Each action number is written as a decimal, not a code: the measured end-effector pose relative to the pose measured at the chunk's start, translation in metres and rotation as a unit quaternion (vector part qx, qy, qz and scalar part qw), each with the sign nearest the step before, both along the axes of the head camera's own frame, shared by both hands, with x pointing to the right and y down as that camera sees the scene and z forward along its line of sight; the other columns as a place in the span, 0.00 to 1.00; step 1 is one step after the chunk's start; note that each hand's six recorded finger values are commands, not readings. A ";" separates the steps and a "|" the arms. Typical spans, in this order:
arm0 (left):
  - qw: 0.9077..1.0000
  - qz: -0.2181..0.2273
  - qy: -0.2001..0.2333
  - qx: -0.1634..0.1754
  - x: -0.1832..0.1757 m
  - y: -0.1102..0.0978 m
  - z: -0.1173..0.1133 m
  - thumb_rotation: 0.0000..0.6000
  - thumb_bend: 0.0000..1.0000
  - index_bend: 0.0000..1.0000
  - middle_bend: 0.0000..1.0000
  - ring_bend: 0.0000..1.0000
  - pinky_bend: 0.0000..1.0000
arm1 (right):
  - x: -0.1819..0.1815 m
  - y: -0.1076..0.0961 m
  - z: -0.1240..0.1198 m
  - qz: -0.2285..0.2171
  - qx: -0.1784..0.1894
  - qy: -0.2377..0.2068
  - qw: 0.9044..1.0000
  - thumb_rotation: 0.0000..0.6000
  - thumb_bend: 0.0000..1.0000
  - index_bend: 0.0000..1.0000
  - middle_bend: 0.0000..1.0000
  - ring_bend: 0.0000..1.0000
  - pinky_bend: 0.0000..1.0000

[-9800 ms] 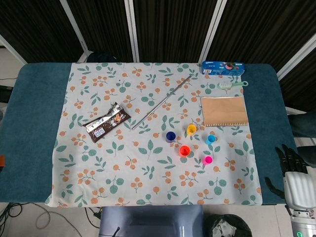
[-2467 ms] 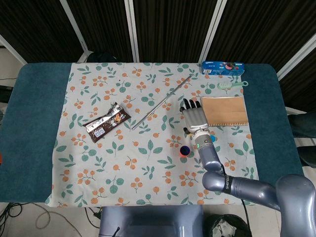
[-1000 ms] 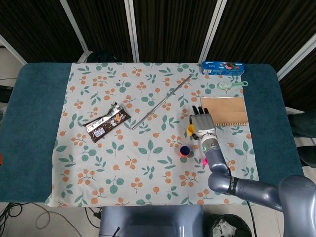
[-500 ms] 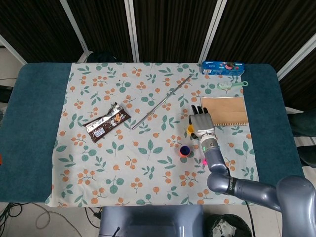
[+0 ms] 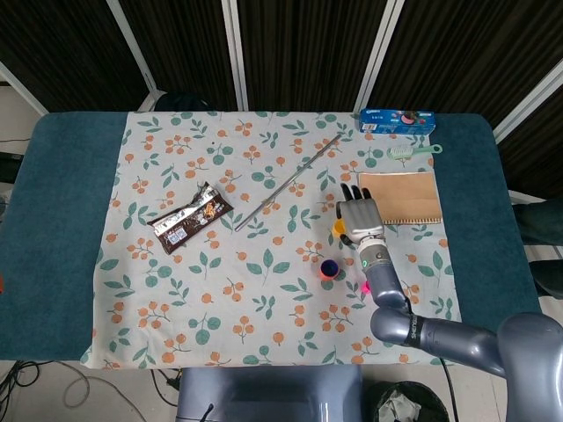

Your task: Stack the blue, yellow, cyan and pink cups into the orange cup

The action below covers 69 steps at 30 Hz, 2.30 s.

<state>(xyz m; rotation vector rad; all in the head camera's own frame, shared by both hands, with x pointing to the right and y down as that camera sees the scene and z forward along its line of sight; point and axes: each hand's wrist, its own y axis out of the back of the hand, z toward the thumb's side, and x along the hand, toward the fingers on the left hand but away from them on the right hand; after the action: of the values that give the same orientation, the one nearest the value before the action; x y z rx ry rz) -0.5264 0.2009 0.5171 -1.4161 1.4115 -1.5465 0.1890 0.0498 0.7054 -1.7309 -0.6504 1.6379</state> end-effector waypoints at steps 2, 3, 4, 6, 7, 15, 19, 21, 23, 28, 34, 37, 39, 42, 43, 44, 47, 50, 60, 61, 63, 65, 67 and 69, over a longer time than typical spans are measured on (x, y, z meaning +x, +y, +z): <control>1.000 0.000 0.000 0.000 0.000 0.000 0.000 1.00 0.39 0.13 0.03 0.00 0.04 | -0.002 0.000 -0.007 -0.004 0.002 -0.006 1.000 1.00 0.35 0.51 0.00 0.05 0.11; 1.000 -0.001 0.000 0.000 0.000 0.000 0.000 1.00 0.39 0.13 0.03 0.00 0.03 | -0.003 0.000 -0.010 -0.007 0.004 -0.008 1.000 1.00 0.34 0.51 0.00 0.05 0.11; 1.000 -0.001 0.000 -0.001 0.000 0.000 0.000 1.00 0.39 0.13 0.03 0.00 0.03 | -0.004 0.000 -0.013 -0.010 0.005 -0.010 1.000 1.00 0.35 0.51 0.00 0.05 0.11; 1.000 -0.001 0.000 0.000 0.000 0.000 0.000 1.00 0.39 0.13 0.03 0.00 0.03 | -0.005 0.002 -0.022 -0.018 0.009 -0.016 1.000 1.00 0.34 0.51 0.00 0.05 0.11; 1.000 -0.001 0.000 0.000 0.000 0.000 0.000 1.00 0.39 0.13 0.03 0.00 0.04 | -0.006 0.003 -0.026 -0.021 0.010 -0.019 1.000 1.00 0.34 0.51 0.00 0.05 0.11; 1.000 -0.001 0.002 -0.001 0.001 0.001 0.000 1.00 0.39 0.13 0.03 0.00 0.04 | -0.004 0.030 -0.067 -0.051 0.022 -0.050 0.997 1.00 0.35 0.51 0.00 0.05 0.12; 1.000 0.000 0.002 -0.002 0.001 0.001 0.001 1.00 0.39 0.13 0.03 0.00 0.04 | 0.001 0.047 -0.079 -0.067 0.028 -0.054 0.996 1.00 0.35 0.51 0.00 0.05 0.12; 1.000 0.000 0.002 -0.001 0.001 0.001 0.000 1.00 0.39 0.13 0.03 0.00 0.04 | 0.002 0.055 -0.082 -0.075 0.030 -0.056 0.995 1.00 0.34 0.51 0.00 0.05 0.12; 1.000 -0.002 0.002 -0.001 0.001 0.001 0.000 1.00 0.39 0.13 0.03 0.00 0.04 | 0.003 0.061 -0.084 -0.080 0.031 -0.058 0.995 1.00 0.35 0.51 0.00 0.05 0.12; 1.000 -0.001 0.002 -0.002 0.001 0.001 0.001 1.00 0.39 0.13 0.03 0.00 0.04 | 0.005 0.074 -0.081 -0.083 0.024 -0.061 0.994 1.00 0.35 0.51 0.00 0.05 0.12; 1.000 -0.001 0.002 -0.002 0.001 0.001 0.001 1.00 0.39 0.13 0.03 0.00 0.04 | 0.004 0.079 -0.078 -0.081 0.021 -0.069 0.994 1.00 0.35 0.52 0.00 0.05 0.12; 1.000 0.000 0.002 -0.002 0.001 0.001 0.001 1.00 0.39 0.13 0.03 0.00 0.04 | 0.002 0.079 -0.077 -0.082 0.023 -0.072 0.994 1.00 0.35 0.52 0.00 0.05 0.12; 1.000 -0.001 0.002 -0.001 0.001 0.001 0.000 1.00 0.39 0.13 0.03 0.00 0.04 | 0.001 0.079 -0.075 -0.083 0.023 -0.072 0.994 1.00 0.35 0.52 0.00 0.05 0.12; 1.000 -0.002 0.003 -0.001 0.001 0.001 0.000 1.00 0.39 0.13 0.03 0.00 0.04 | 0.000 0.079 -0.073 -0.083 0.023 -0.072 0.994 1.00 0.35 0.52 0.00 0.05 0.13; 1.000 -0.002 0.003 -0.001 0.001 0.001 0.000 1.00 0.39 0.13 0.03 0.00 0.04 | 0.000 0.079 -0.072 -0.082 0.022 -0.071 0.994 1.00 0.35 0.52 0.00 0.05 0.13; 1.000 -0.001 0.003 -0.001 0.001 0.001 0.000 1.00 0.39 0.13 0.03 0.00 0.04 | 0.000 0.079 -0.071 -0.081 0.022 -0.071 0.994 1.00 0.35 0.52 0.00 0.05 0.13; 1.000 0.000 0.002 -0.002 0.001 0.001 0.001 1.00 0.39 0.13 0.03 0.00 0.04 | 0.001 0.079 -0.069 -0.078 0.020 -0.069 0.994 1.00 0.35 0.52 0.00 0.05 0.13; 1.000 -0.001 0.002 -0.002 0.001 0.001 0.000 1.00 0.39 0.13 0.03 0.00 0.04 | 0.001 0.078 -0.066 -0.076 0.019 -0.068 0.995 1.00 0.34 0.52 0.00 0.05 0.13; 1.000 -0.001 0.002 -0.002 0.001 0.001 0.000 1.00 0.39 0.13 0.03 0.00 0.04 | -0.002 0.083 -0.059 -0.081 0.008 -0.069 0.994 1.00 0.35 0.52 0.00 0.05 0.13; 1.000 0.000 0.002 -0.002 0.001 0.001 0.000 1.00 0.39 0.13 0.03 0.00 0.04 | -0.002 0.084 -0.059 -0.081 0.007 -0.070 0.994 1.00 0.35 0.52 0.00 0.05 0.13; 1.000 0.000 0.002 -0.002 0.001 0.001 0.000 1.00 0.39 0.13 0.03 0.00 0.04 | -0.003 0.085 -0.059 -0.082 0.007 -0.070 0.994 1.00 0.35 0.52 0.00 0.05 0.13; 1.000 0.000 0.002 -0.002 0.001 0.001 0.001 1.00 0.39 0.13 0.03 0.00 0.04 | -0.004 0.086 -0.058 -0.084 0.005 -0.071 0.994 1.00 0.34 0.47 0.00 0.05 0.13; 1.000 0.000 0.002 -0.002 0.001 0.001 0.001 1.00 0.39 0.13 0.03 0.00 0.04 | -0.005 0.087 -0.057 -0.086 0.003 -0.071 0.994 1.00 0.34 0.35 0.00 0.05 0.13; 1.000 -0.001 0.002 -0.001 0.001 0.001 0.000 1.00 0.39 0.13 0.03 0.00 0.04 | -0.005 0.087 -0.055 -0.085 0.000 -0.068 0.994 1.00 0.34 0.21 0.00 0.05 0.13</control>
<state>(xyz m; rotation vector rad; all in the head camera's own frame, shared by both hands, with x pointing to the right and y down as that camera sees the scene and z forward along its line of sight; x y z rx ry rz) -0.5254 0.2021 0.5173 -1.4205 1.4137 -1.5480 0.1840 0.1371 0.6503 -1.8570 -0.5490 1.4126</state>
